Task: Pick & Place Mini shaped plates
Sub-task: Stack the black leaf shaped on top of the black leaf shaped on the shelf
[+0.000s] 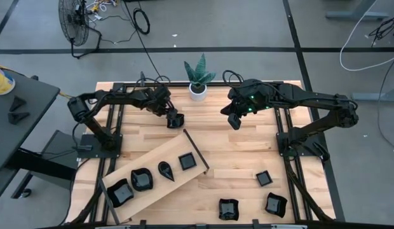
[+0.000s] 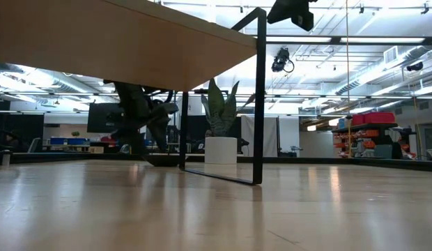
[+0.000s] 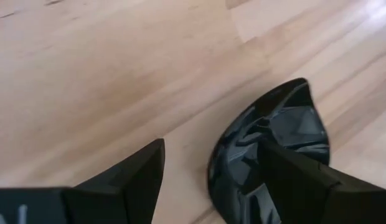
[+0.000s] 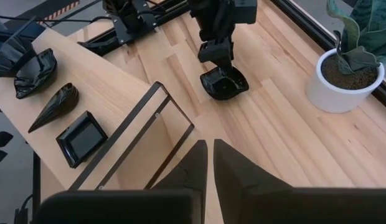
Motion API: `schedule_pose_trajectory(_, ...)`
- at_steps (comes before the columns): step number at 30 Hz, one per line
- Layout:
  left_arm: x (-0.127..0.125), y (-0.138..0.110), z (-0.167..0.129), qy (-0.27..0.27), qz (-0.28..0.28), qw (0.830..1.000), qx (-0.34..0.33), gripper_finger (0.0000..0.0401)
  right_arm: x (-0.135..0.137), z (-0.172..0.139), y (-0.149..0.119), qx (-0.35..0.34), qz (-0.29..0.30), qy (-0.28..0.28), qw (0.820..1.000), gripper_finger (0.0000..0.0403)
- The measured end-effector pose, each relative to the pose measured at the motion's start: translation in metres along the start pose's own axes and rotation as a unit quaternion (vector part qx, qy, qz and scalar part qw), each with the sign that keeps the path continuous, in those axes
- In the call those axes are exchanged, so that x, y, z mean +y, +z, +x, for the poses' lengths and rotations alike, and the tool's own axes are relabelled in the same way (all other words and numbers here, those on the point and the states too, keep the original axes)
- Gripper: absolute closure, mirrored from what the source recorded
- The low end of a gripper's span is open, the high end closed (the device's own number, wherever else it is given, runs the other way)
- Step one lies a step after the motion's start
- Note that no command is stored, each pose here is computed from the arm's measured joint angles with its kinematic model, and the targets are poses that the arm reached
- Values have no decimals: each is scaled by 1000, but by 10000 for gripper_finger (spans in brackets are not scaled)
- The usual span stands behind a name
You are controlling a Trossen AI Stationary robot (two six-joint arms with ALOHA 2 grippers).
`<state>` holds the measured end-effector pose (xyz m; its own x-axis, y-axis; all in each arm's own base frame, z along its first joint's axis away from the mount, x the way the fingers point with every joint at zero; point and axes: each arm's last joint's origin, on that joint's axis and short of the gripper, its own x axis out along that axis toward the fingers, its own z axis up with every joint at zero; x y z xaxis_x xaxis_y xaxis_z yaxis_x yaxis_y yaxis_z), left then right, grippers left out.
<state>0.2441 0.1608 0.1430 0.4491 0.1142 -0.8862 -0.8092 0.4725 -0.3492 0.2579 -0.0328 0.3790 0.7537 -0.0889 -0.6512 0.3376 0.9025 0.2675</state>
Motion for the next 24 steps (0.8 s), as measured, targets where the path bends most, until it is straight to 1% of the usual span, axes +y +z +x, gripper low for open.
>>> schedule_pose_trajectory(8,-9,-9,11,4,16,1000,20,167,0,0,0,0,-5,0,1000,372)
schedule_pose_trajectory(14,-14,-13,14,15,22,1000,14,185,0,0,0,0,-5,0,1000,372)
schedule_pose_trajectory(24,-13,-13,15,18,18,1000,16,261,0,0,0,0,-2,0,1000,372)
